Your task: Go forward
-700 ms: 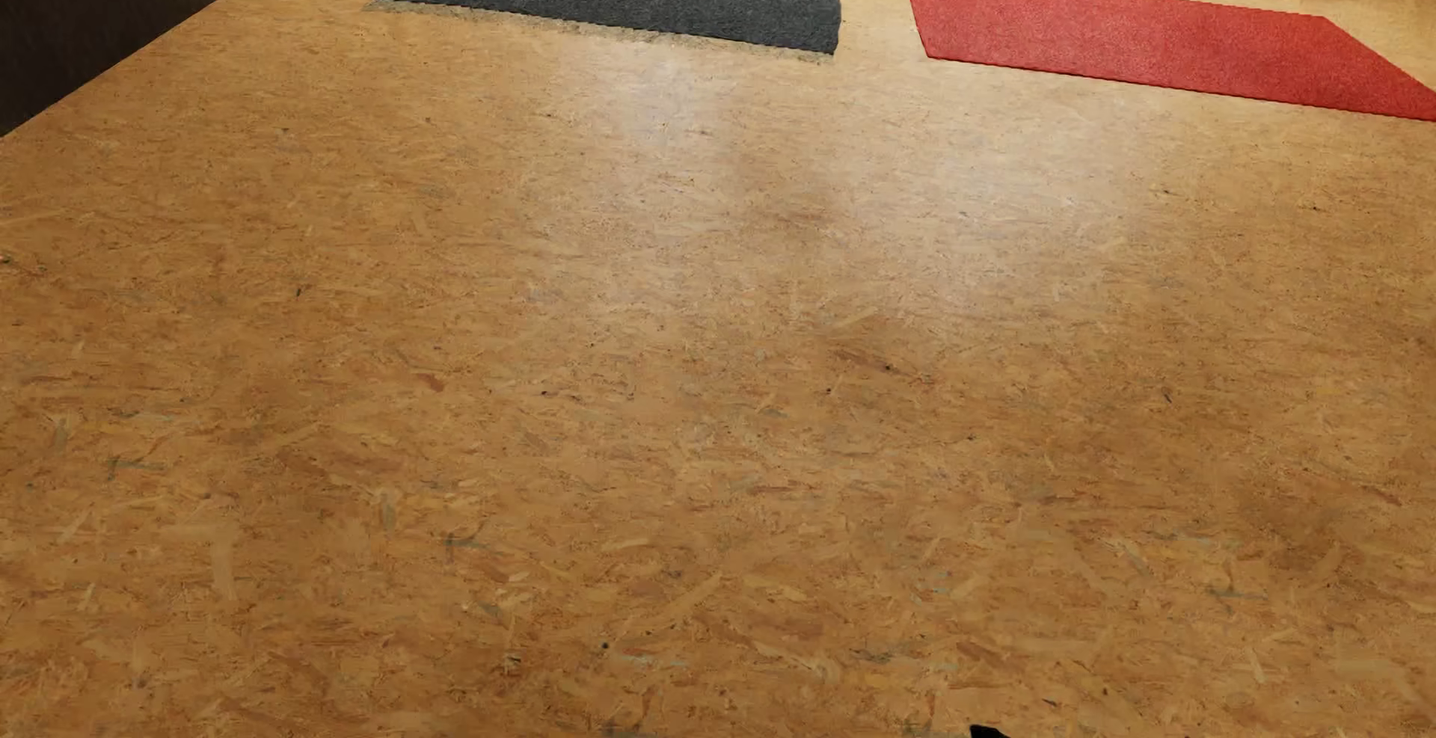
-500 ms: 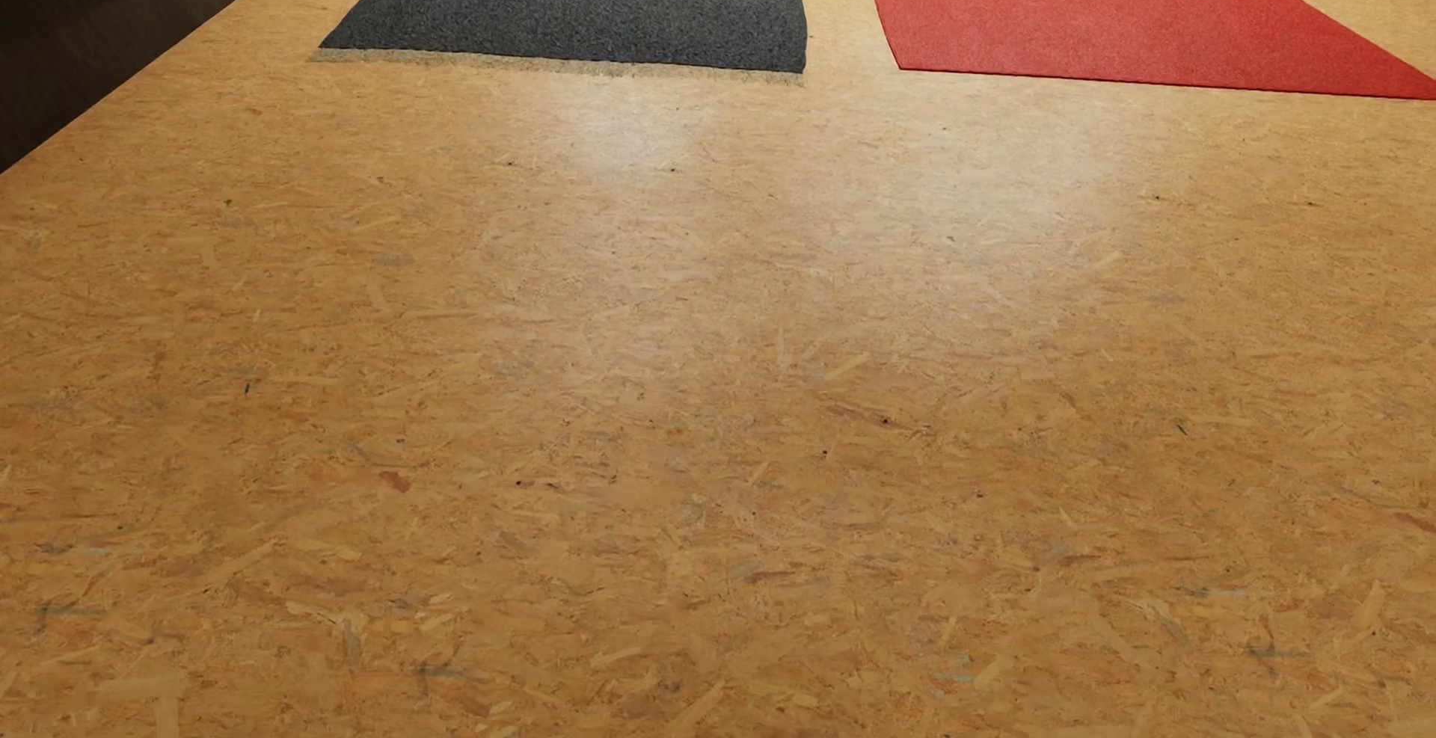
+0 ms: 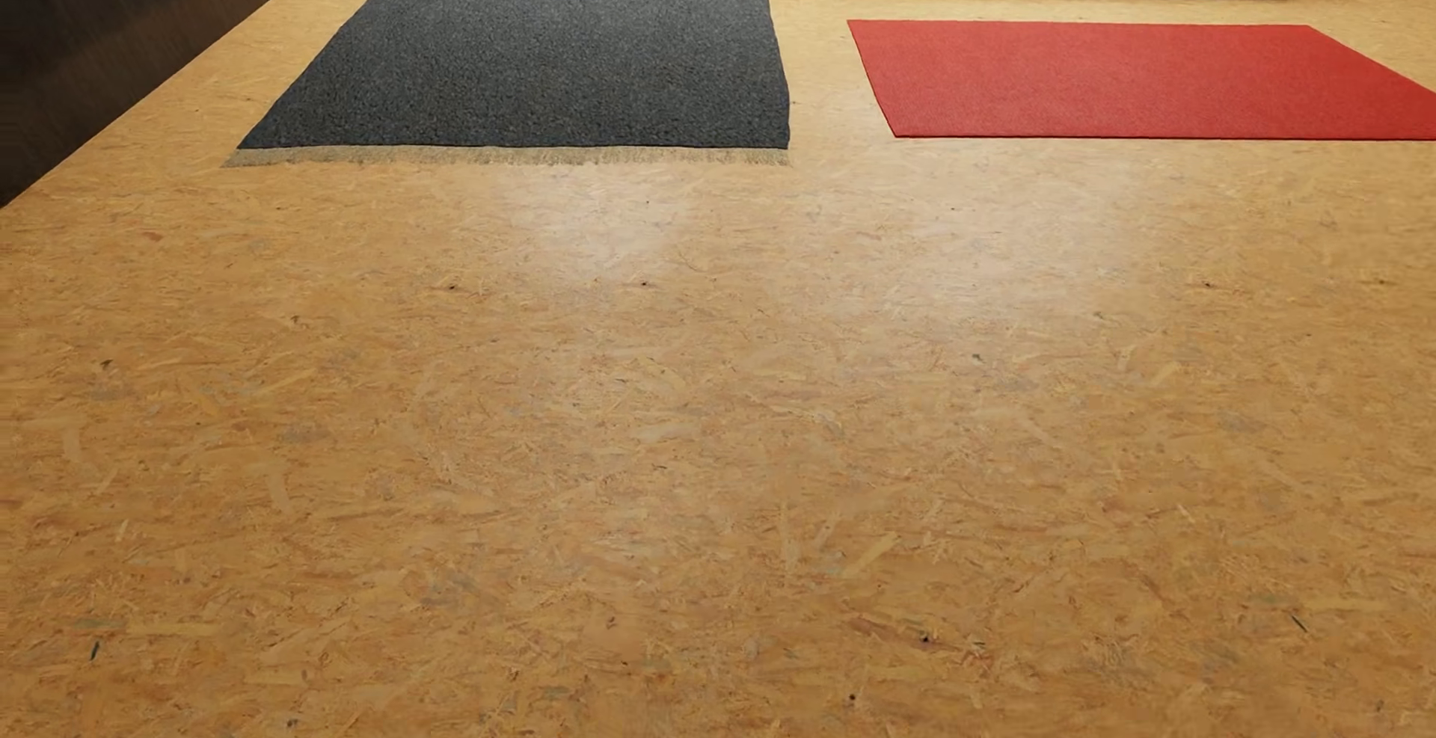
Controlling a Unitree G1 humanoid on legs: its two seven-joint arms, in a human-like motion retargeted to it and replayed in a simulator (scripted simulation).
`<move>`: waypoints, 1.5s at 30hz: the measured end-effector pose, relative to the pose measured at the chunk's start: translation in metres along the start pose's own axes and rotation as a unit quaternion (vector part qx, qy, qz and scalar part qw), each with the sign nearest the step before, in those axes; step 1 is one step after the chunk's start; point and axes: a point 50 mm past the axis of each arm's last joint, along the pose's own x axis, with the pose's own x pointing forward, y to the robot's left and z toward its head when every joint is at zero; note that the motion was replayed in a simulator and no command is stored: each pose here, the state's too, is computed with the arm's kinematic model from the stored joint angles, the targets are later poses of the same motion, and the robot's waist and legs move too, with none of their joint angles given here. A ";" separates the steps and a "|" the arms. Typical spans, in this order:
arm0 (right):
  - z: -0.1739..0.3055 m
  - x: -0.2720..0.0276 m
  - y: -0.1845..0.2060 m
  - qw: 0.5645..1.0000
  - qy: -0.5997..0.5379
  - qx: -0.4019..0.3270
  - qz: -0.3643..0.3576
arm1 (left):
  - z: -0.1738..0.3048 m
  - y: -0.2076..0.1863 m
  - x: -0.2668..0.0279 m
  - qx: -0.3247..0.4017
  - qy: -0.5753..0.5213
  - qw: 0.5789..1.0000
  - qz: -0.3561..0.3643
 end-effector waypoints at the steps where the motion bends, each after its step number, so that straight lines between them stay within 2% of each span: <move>1: 0.008 0.001 -0.008 1.000 -0.015 0.003 -0.010 | -0.012 -0.006 -0.002 0.005 0.019 1.000 -0.009; 8: 0.097 -0.002 -0.071 0.984 -0.155 0.015 -0.092 | -0.058 -0.020 -0.017 -0.013 0.081 0.996 -0.021; 12: 0.082 0.002 -0.057 0.988 -0.128 0.032 -0.077 | -0.083 -0.034 -0.025 0.020 0.135 0.989 -0.049; 14: 0.075 0.003 -0.043 0.991 -0.119 0.000 -0.055 | -0.068 -0.035 -0.020 0.012 0.106 0.993 -0.047; 16: 0.065 0.005 -0.031 0.994 -0.102 -0.002 -0.039 | -0.045 -0.027 -0.012 0.017 0.067 0.997 -0.039; 20: 0.038 0.001 -0.007 0.997 -0.073 -0.003 -0.008 | 0.017 0.008 0.001 0.003 -0.031 0.999 0.009; 23: 0.024 -0.004 0.009 0.998 -0.062 -0.004 0.013 | 0.062 0.038 0.000 -0.009 -0.109 0.993 0.050; 26: 0.005 -0.006 0.026 0.999 -0.030 -0.011 0.037 | 0.080 0.052 -0.002 -0.021 -0.137 0.988 0.069; 29: -0.020 -0.008 0.032 0.999 0.022 -0.013 0.044 | 0.036 0.035 0.001 -0.054 -0.065 0.995 0.055; 33: -0.006 -0.003 0.017 1.000 0.005 0.001 0.021 | -0.013 0.007 0.000 -0.023 0.034 0.999 0.014; 40: 0.092 0.003 -0.057 0.988 -0.140 0.001 -0.071 | -0.047 -0.020 -0.013 -0.030 0.064 0.997 -0.017; 43: 0.128 -0.004 -0.071 0.976 -0.198 0.018 -0.092 | -0.068 -0.030 -0.020 -0.032 0.103 0.994 -0.027; 45: 0.119 -0.001 -0.060 0.978 -0.187 0.037 -0.081 | -0.085 -0.040 -0.027 -0.023 0.134 0.990 -0.043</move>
